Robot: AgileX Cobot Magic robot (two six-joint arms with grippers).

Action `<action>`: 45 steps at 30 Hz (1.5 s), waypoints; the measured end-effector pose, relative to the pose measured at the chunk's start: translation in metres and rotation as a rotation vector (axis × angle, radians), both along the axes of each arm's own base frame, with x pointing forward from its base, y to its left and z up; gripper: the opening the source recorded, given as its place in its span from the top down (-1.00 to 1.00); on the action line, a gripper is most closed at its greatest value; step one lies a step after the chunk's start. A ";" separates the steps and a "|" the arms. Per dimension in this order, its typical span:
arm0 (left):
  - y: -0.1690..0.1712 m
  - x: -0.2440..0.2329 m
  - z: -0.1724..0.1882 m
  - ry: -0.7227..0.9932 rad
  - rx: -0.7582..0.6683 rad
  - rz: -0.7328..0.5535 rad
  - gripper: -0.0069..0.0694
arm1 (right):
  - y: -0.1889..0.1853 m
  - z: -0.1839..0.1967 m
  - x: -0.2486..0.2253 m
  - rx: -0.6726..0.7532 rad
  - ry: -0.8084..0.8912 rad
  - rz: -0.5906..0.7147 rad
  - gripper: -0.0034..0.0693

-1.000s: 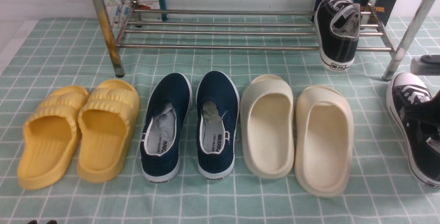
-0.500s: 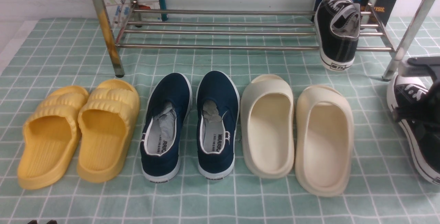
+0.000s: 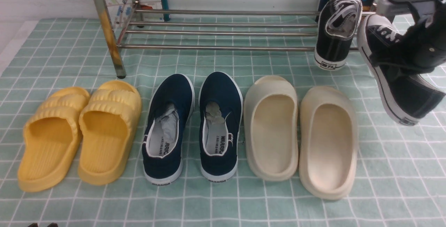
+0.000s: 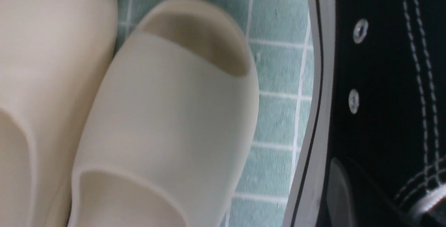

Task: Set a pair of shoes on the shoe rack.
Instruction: Use the right arm to put a shoe into the shoe rack

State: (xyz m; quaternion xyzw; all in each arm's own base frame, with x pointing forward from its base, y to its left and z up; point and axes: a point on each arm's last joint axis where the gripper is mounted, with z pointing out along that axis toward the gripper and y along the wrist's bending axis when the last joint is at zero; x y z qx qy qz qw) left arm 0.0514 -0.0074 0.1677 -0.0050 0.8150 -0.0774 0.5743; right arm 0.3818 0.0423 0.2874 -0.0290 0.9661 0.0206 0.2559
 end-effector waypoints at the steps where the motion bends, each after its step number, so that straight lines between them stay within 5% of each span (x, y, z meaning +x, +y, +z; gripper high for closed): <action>1: 0.000 0.000 0.000 0.000 0.000 0.000 0.20 | 0.001 -0.001 0.007 0.004 -0.004 -0.006 0.85; 19: 0.000 0.000 0.000 0.000 0.000 0.000 0.20 | 0.000 -0.016 0.092 -0.041 -0.102 -0.117 0.84; 33: 0.000 0.000 0.000 0.000 0.000 0.000 0.20 | 0.000 -0.025 0.110 -0.071 -0.107 -0.122 0.79; 45: 0.000 0.000 0.000 0.000 0.000 0.000 0.20 | 0.004 -0.022 0.112 -0.185 -0.135 0.037 -0.30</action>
